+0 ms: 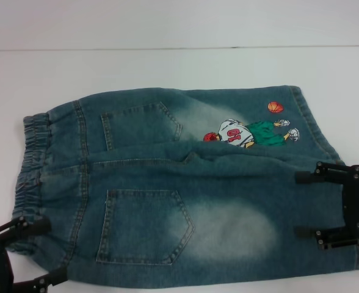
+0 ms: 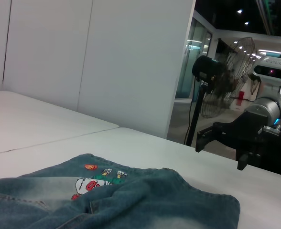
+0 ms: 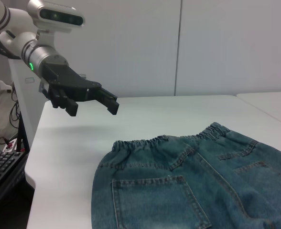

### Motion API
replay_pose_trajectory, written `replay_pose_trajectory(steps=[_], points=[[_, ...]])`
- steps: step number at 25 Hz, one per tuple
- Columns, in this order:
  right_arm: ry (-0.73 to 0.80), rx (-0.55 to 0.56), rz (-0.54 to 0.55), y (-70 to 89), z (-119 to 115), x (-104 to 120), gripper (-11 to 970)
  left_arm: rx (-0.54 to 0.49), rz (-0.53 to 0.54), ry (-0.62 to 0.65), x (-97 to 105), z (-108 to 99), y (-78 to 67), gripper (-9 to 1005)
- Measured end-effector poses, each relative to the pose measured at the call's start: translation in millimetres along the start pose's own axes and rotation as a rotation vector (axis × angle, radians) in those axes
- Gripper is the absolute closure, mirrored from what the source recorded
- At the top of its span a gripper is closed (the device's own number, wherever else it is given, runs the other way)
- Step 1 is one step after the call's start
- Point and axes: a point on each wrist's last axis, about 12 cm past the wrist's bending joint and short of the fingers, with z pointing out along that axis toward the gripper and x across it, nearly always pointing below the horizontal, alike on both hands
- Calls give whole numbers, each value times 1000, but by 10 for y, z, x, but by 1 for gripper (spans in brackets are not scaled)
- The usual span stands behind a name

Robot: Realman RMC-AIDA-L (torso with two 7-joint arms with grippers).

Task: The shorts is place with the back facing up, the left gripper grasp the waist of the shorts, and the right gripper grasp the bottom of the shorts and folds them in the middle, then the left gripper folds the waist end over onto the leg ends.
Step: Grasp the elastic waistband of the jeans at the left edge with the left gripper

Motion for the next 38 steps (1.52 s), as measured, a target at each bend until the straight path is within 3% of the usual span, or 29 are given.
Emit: replay_pose_trajectory(steps=[20, 25, 31, 38], points=[[14, 6, 1, -10, 13, 14, 30, -17, -10, 7, 4, -12, 16, 100], [14, 16, 0, -18, 13, 12, 30, -87, -49, 40, 26, -57, 84, 101], [34, 53, 0, -66, 12, 32, 30, -241, -151, 145, 61, -253, 144, 102], [42, 61, -1, -115, 11, 9, 31, -301, -196, 217, 68, -315, 165, 104]])
